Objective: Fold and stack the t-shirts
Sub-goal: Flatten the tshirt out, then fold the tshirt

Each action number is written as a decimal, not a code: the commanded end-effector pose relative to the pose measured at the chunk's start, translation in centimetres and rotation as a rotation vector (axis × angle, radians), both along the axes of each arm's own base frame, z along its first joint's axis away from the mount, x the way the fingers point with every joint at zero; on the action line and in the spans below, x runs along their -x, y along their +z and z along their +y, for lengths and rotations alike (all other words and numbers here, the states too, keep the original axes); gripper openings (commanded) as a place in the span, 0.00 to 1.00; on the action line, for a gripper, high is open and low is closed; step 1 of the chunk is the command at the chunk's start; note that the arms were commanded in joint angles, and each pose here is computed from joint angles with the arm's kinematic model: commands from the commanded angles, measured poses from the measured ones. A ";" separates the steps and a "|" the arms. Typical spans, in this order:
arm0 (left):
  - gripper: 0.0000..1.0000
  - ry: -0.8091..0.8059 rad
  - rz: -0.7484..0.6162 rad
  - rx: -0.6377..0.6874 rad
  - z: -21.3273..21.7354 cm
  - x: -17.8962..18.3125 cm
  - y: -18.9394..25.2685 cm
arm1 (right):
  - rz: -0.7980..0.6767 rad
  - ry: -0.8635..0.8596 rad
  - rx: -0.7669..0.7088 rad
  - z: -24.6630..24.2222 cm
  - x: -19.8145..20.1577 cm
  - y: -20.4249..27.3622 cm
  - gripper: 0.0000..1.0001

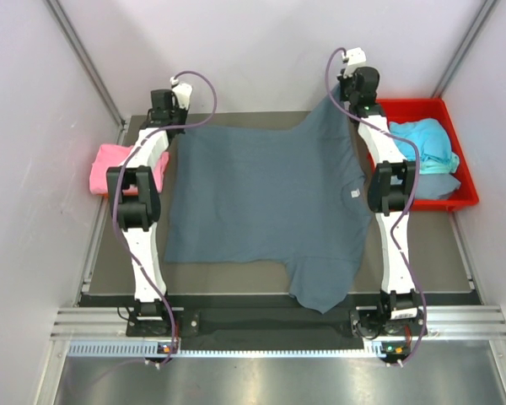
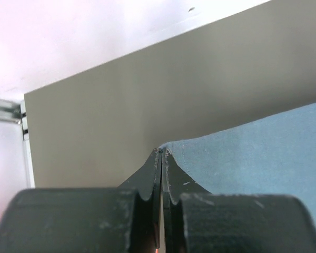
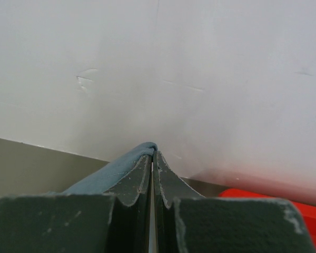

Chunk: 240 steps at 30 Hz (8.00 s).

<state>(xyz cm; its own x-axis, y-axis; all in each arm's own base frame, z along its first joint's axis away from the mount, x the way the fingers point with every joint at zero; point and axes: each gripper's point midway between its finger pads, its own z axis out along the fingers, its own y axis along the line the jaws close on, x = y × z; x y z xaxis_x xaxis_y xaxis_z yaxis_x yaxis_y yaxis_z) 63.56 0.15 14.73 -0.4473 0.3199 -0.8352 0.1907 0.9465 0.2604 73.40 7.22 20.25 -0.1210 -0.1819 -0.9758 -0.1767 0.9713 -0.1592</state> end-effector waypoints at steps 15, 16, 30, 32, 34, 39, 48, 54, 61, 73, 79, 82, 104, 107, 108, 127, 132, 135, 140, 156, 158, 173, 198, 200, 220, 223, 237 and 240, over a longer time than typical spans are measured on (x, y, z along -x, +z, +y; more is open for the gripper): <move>0.00 0.025 -0.126 -0.008 2.9 0.5 8.1 | -0.082 0.068 -0.022 2.8 1.5 6.0 0.00; 0.00 0.014 -0.120 0.001 2.5 1.0 8.7 | -0.083 0.087 -0.016 2.9 2.3 7.4 0.00; 0.00 -0.168 0.064 0.064 -0.5 8.3 7.8 | 0.126 0.149 0.011 2.0 9.8 6.9 0.00; 0.00 -0.175 0.077 0.072 -0.6 9.2 7.8 | 0.128 0.157 0.005 2.1 11.1 8.2 0.00; 0.00 -0.180 0.084 0.076 -0.6 10.1 7.7 | 0.138 0.174 0.007 2.2 12.6 8.8 0.00; 0.00 -0.180 0.104 0.085 -0.1 12.1 7.2 | 0.185 0.186 0.017 2.0 15.7 8.4 0.00; 0.00 -0.134 0.097 0.120 1.8 14.0 8.0 | 0.229 0.193 0.015 1.7 20.6 8.0 0.00; 0.00 -0.128 0.106 0.131 2.1 14.6 7.7 | 0.231 0.194 0.012 1.4 22.9 8.4 0.00; 0.00 -0.145 0.155 0.161 1.6 15.4 6.1 | 0.244 0.194 0.016 1.2 25.1 8.0 0.00; 0.00 -0.136 0.238 0.157 1.7 16.5 3.3 | 0.269 0.185 0.014 0.6 28.7 7.2 0.00; 0.00 -0.121 0.277 0.157 1.9 16.8 2.2 | 0.304 0.188 0.004 0.6 29.9 5.8 0.00; 0.00 -0.113 0.309 0.160 1.9 17.3 1.3 | 0.328 0.190 0.010 0.5 30.4 4.6 0.00; 0.00 -0.045 0.542 0.197 2.3 22.2 -5.7 | 0.553 0.247 -0.038 1.6 36.7 -4.3 0.00; 0.06 0.008 0.542 0.200 2.9 22.5 -5.4 | 0.574 0.256 -0.036 1.6 37.6 -4.9 0.03; 0.08 0.027 0.537 0.206 3.3 22.7 -5.0 | 0.576 0.257 -0.037 1.7 37.7 -4.9 0.03; 0.21 0.002 0.501 0.437 0.4 19.8 -1.4 | 0.614 0.296 -0.235 5.0 31.2 -4.5 0.41; 0.21 0.044 0.567 0.498 -0.1 20.1 -3.8 | 0.719 0.314 -0.314 6.5 28.5 -8.5 0.39; 0.21 0.059 0.599 0.515 -0.2 20.0 -5.1 | 0.755 0.337 -0.324 7.1 26.8 -10.0 0.37; 0.21 0.075 0.633 0.516 -0.3 20.7 -6.6 | 0.786 0.337 -0.352 8.0 23.9 -11.9 0.36; 0.21 0.089 0.662 0.510 -0.2 20.1 -7.9 | 0.919 0.347 -0.360 9.1 28.2 -14.3 0.36; 0.21 0.087 0.656 0.522 -0.3 19.6 -7.8 | 0.921 0.342 -0.354 9.0 28.5 -14.6 0.36; 0.20 0.079 0.660 0.532 -0.6 20.2 -7.7 | 0.867 0.390 -0.321 10.8 28.3 -12.1 0.05; 0.20 0.056 0.614 0.546 -0.9 20.0 -7.1 | 0.936 0.497 -0.351 16.7 39.0 -9.5 0.28; 0.20 0.056 0.619 0.548 -1.0 20.1 -7.2 | 0.913 0.491 -0.340 16.3 38.4 -8.6 0.35; 0.43 0.150 0.577 0.443 2.9 13.3 -5.3 | 0.709 0.147 -0.354 3.5 23.9 -9.2 0.51; 0.43 0.148 0.579 0.436 3.2 12.2 -6.2 | 0.717 0.127 -0.361 2.4 22.6 -10.5 0.52; 0.40 0.192 0.612 0.427 3.9 11.1 -9.6 | 0.702 0.109 -0.363 1.9 19.6 -11.6 0.53; 0.28 0.187 0.620 0.436 3.8 10.8 -10.3 | 0.716 0.092 -0.354 1.8 19.7 -12.2 0.53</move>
<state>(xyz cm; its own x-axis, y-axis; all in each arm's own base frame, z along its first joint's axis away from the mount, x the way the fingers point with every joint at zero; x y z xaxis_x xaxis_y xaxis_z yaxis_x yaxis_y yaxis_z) 51.82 3.61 4.35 -0.8965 -0.1003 -0.4314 0.0081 0.9701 -0.2424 52.05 9.04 6.88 -0.7766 0.0926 -0.6231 -0.1841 0.9126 0.3652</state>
